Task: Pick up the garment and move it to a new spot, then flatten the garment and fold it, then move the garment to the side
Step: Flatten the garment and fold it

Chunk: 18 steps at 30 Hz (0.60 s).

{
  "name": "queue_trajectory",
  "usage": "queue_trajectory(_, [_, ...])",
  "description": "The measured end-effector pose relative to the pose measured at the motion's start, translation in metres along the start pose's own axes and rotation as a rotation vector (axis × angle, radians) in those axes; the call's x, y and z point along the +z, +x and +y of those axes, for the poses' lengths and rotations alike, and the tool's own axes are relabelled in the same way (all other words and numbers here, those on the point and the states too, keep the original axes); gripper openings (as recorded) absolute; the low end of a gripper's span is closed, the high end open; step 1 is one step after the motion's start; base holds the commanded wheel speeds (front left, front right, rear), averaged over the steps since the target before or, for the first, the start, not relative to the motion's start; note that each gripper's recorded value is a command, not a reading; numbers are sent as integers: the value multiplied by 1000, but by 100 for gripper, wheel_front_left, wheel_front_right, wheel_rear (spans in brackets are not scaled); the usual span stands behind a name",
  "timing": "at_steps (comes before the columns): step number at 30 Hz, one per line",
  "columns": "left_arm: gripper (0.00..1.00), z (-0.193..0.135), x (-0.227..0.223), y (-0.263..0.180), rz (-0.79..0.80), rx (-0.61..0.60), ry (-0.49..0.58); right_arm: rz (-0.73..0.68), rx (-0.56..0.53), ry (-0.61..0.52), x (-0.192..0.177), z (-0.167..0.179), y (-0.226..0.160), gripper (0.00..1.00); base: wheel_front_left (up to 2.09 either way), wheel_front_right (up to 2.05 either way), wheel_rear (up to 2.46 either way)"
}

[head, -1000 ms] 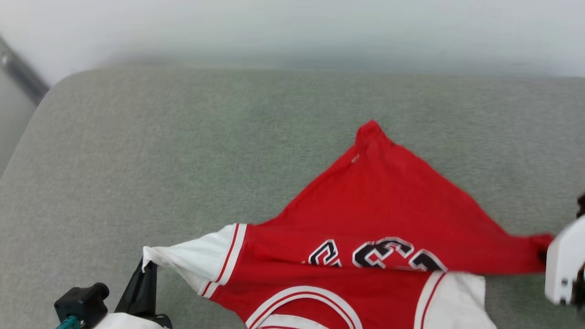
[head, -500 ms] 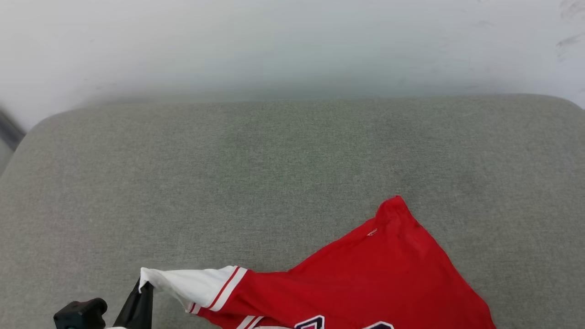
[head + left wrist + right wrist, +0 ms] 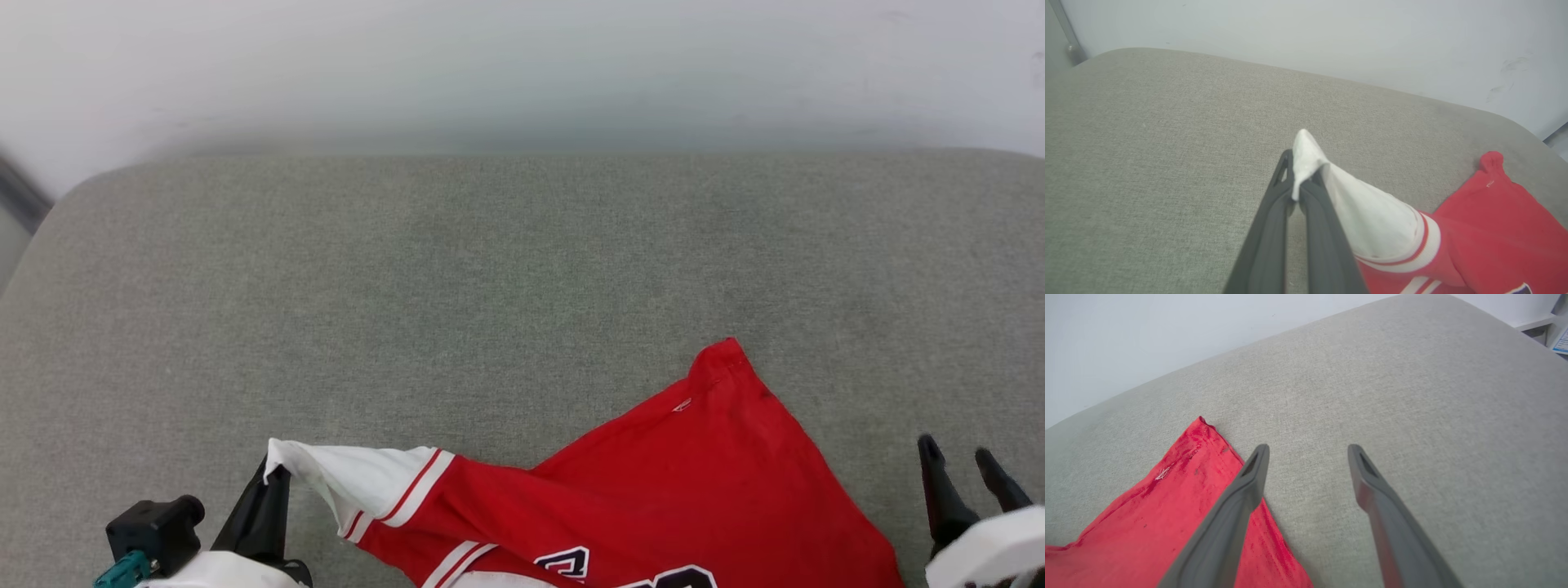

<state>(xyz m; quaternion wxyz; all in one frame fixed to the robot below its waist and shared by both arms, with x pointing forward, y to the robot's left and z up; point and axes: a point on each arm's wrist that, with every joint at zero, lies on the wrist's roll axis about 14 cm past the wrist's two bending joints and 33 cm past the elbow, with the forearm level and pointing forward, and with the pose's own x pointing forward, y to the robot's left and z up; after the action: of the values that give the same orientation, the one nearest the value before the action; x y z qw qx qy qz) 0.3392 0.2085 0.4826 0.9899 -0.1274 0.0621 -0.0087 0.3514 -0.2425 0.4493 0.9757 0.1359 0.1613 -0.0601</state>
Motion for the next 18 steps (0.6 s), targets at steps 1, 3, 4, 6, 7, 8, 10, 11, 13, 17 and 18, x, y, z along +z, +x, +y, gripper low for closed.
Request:
queue_trajectory(1, [0,-1,1,3,-2,-4,0,1,24,-12,3,7,9,100,0,0,0])
queue_trajectory(3, [0,-2,1,7,-1,-6,1,14,60,-49,12,15,28,100,0,0,0])
queue_trajectory(4, [0,-2,1,10,-2,-7,1,40,81,-74,14,20,38,100,0,0,0])
queue_trajectory(6, [0,-4,1,14,-5,-13,-2,153,121,-129,6,30,54,100,0,0,0])
queue_trajectory(7, [0,-5,1,16,-5,-16,-4,222,144,-143,0,37,60,100,0,0,0])
queue_trajectory(8, [0,-4,0,18,-4,-14,-7,283,169,-169,-5,45,65,100,0,0,0])
queue_trajectory(10, [0,-4,-2,21,-2,-17,-10,374,201,-228,-5,56,78,100,0,0,0])
queue_trajectory(11, [0,-4,-2,24,0,-21,-11,405,218,-258,-5,62,83,100,0,0,0])
queue_trajectory(13, [0,-4,-3,28,-3,-25,-13,493,255,-297,-14,77,90,100,0,0,0])
queue_trajectory(17, [0,-1,-7,34,6,-22,-14,612,320,-376,-35,101,101,100,0,0,0])
queue_trajectory(18, [0,0,-9,36,10,-22,-14,631,334,-388,-38,106,104,100,0,0,0])
